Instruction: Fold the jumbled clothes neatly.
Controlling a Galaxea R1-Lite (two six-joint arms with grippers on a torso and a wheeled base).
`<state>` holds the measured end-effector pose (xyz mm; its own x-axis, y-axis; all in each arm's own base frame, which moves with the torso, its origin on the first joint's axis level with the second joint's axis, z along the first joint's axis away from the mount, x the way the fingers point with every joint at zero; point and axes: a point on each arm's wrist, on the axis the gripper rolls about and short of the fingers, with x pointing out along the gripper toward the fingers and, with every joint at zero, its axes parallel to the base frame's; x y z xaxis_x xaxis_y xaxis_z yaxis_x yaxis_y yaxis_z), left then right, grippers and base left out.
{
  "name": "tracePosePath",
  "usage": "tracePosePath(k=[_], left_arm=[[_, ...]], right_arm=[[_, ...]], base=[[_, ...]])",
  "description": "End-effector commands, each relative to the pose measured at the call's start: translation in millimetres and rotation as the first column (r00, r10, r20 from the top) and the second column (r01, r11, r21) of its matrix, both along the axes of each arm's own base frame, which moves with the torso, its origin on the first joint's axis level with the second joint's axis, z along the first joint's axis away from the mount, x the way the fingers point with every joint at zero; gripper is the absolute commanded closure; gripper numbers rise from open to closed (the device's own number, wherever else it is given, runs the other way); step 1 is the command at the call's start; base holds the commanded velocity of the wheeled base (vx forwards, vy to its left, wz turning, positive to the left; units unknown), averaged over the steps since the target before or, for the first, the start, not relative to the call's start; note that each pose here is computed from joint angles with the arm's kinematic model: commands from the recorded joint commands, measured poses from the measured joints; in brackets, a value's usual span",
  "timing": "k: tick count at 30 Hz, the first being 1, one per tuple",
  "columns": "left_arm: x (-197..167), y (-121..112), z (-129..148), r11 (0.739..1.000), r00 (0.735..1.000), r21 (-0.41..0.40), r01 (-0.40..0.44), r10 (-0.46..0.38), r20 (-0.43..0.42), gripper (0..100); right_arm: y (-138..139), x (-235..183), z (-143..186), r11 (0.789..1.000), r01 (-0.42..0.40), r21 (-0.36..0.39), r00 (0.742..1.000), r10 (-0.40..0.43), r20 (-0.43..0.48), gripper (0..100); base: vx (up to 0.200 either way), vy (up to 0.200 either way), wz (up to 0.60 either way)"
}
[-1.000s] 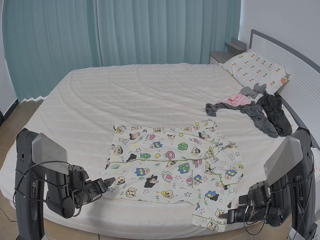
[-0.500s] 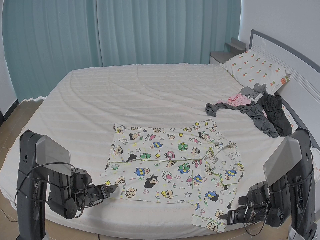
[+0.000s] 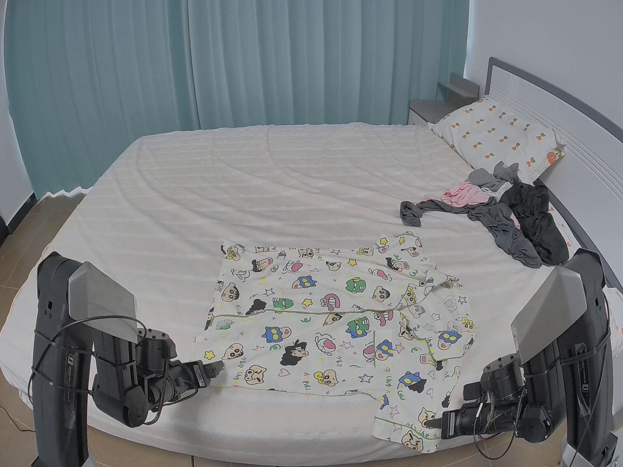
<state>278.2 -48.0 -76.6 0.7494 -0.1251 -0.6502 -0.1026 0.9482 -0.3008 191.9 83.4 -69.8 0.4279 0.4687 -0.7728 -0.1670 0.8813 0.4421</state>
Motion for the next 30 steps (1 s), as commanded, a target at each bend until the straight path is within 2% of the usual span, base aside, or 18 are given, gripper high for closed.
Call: tracePosePath(k=[1,5,12,13,19,24,29,30], left_arm=[[1,-1,0,1.000,1.000,0.006,-0.002,0.002,0.006,0],[4,-7,0,1.000,1.000,0.005,0.018,-0.018,0.014,0],[4,-29,-3,0.996,0.996,0.006,0.085,-0.085,-0.021,0],[5,-30,-3,0.996,0.996,0.006,0.085,-0.085,-0.020,100],[5,-30,-4,0.997,0.997,0.004,0.075,-0.075,-0.028,100],[8,-28,-3,1.000,1.000,0.004,-0.002,0.002,-0.015,100],[7,-26,0,1.000,1.000,-0.005,-0.027,0.027,-0.012,100],[6,-26,0,0.998,0.998,0.021,-0.056,0.056,-0.007,100]], right_arm=[[1,1,0,1.000,-0.001,0.004,1.000,0.001,0.010,100],[1,1,0,1.000,-0.001,0.004,1.000,0.001,0.010,100],[1,0,0,1.000,-0.004,0.004,1.000,0.004,0.008,100],[1,0,0,1.000,-0.004,0.004,1.000,0.004,0.006,100],[1,0,0,1.000,-0.005,0.004,1.000,0.005,0.008,100],[1,0,0,1.000,-0.006,0.002,1.000,0.006,0.006,100],[2,1,-1,1.000,-0.004,0.002,1.000,0.004,0.007,100],[1,0,0,1.000,-0.003,0.003,1.000,0.003,0.007,100]], base=[[0.000,0.000,0.00],[0.000,0.000,0.00],[0.000,0.000,0.00],[0.000,0.000,0.00],[0.000,0.000,0.00],[0.000,0.000,0.00],[0.000,0.000,0.00],[0.000,0.000,0.00]])
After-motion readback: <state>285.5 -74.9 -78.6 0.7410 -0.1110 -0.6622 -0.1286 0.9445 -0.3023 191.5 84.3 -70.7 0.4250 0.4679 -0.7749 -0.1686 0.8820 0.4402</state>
